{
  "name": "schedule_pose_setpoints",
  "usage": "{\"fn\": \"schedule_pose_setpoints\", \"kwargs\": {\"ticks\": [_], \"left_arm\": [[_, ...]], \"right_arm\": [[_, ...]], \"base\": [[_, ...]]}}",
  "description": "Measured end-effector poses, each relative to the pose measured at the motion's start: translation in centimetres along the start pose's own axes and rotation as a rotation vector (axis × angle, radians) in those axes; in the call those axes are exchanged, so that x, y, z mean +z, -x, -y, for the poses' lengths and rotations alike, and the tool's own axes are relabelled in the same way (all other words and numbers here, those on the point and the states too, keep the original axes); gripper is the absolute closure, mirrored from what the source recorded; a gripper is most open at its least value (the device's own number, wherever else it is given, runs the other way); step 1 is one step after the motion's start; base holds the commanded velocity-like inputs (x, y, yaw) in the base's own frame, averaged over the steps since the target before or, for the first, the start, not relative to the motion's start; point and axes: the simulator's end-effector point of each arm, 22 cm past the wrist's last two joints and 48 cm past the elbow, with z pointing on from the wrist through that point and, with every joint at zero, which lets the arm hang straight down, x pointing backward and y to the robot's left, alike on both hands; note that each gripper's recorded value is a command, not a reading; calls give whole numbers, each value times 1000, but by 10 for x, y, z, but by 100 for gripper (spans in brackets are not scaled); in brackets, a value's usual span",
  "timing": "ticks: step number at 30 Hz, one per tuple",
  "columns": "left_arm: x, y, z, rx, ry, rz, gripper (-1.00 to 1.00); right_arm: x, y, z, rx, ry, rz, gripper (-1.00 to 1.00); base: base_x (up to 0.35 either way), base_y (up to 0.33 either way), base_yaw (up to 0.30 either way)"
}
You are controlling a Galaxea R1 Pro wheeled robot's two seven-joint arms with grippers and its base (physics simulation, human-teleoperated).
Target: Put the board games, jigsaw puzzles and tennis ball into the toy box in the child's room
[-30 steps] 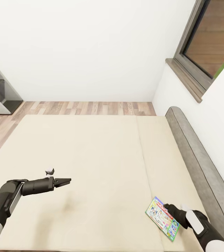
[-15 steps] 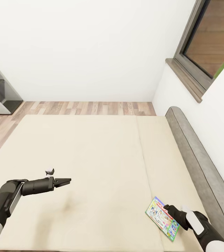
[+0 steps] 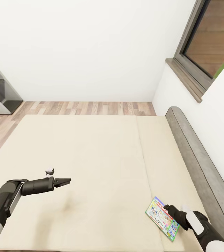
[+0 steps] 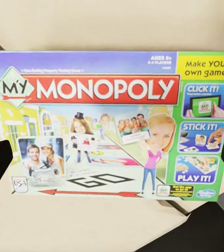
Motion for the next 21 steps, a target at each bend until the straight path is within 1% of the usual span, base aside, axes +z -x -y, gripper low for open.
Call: {"fn": "schedule_pose_setpoints", "kwargs": {"ticks": [14,21], "left_arm": [[0,0,0,0,0,0,-100],[0,0,0,0,0,0,-100]], "right_arm": [[0,2,0,0,1,7,-100],[-3,14,11,-3,-15,25,-100]], "base": [[0,0,0],[0,0,0]]}}
